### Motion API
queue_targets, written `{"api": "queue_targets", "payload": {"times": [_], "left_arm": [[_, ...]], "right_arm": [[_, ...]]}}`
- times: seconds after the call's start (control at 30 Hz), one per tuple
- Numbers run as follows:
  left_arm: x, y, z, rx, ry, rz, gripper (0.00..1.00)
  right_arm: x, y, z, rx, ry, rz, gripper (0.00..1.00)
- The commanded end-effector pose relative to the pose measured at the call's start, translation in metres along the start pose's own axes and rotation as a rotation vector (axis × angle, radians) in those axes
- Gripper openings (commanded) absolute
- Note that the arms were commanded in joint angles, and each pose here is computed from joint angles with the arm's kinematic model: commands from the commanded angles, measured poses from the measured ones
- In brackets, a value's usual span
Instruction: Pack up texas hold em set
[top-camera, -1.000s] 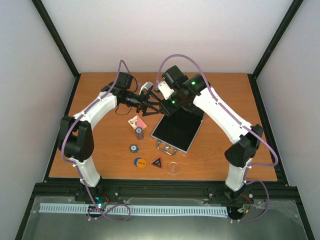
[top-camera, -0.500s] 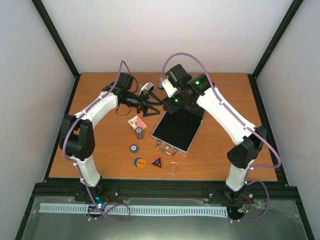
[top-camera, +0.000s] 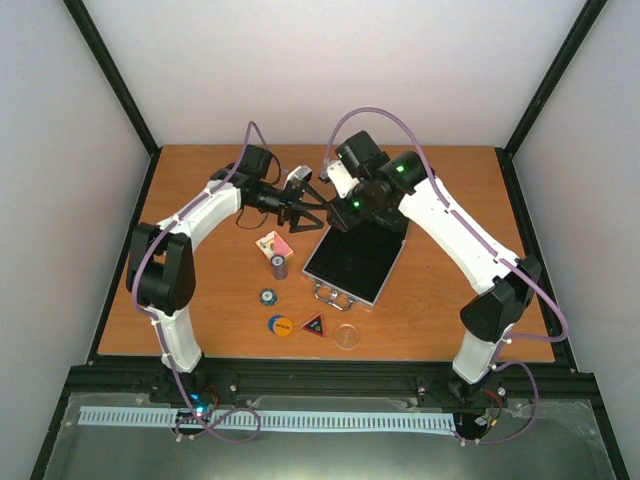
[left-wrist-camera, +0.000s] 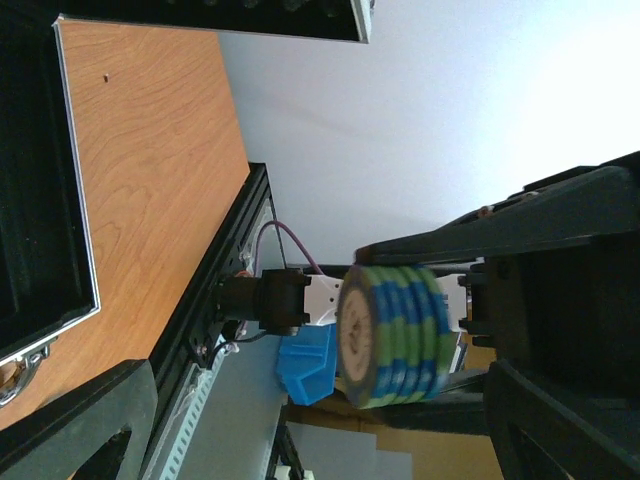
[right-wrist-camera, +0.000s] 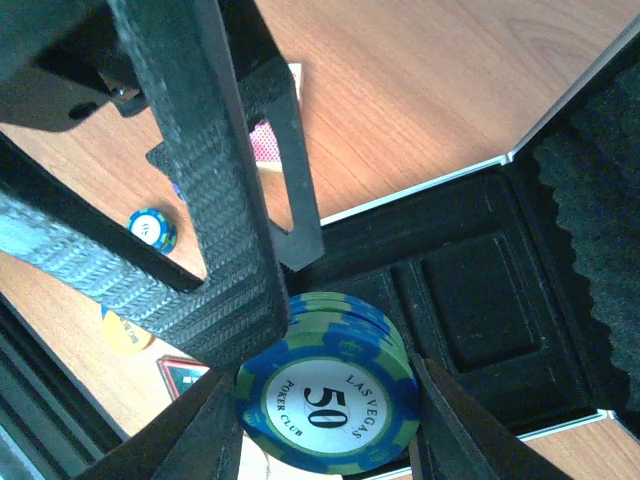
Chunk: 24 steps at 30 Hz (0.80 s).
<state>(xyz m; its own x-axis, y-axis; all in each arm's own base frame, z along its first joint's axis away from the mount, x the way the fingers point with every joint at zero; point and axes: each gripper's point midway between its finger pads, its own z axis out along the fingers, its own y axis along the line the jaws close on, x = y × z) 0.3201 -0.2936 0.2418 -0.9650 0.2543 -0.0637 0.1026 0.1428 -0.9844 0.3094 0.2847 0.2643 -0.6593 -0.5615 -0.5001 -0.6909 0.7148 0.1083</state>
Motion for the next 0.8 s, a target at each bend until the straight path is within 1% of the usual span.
{"api": "queue_targets", "payload": {"times": [0.0, 0.13, 0.33, 0.57, 0.77], "left_arm": [[-0.003, -0.017, 0.001, 0.031, 0.015, 0.041, 0.92], [0.005, -0.022, 0.009, 0.041, 0.041, 0.052, 0.92], [0.021, -0.023, 0.033, 0.061, 0.119, 0.054, 0.85], [0.029, -0.028, 0.040, 0.074, 0.144, 0.071, 0.80], [0.037, -0.025, 0.052, 0.092, 0.188, 0.070, 0.77]], "right_arm": [[0.000, 0.007, -0.011, -0.028, -0.031, 0.004, 0.03], [-0.002, 0.006, -0.011, -0.025, -0.037, 0.002, 0.03], [-0.007, 0.006, -0.012, -0.020, -0.046, -0.001, 0.03], [-0.006, 0.004, -0.013, -0.012, -0.042, -0.001, 0.03], [0.004, 0.011, -0.015, -0.052, -0.025, 0.002, 0.03]]}}
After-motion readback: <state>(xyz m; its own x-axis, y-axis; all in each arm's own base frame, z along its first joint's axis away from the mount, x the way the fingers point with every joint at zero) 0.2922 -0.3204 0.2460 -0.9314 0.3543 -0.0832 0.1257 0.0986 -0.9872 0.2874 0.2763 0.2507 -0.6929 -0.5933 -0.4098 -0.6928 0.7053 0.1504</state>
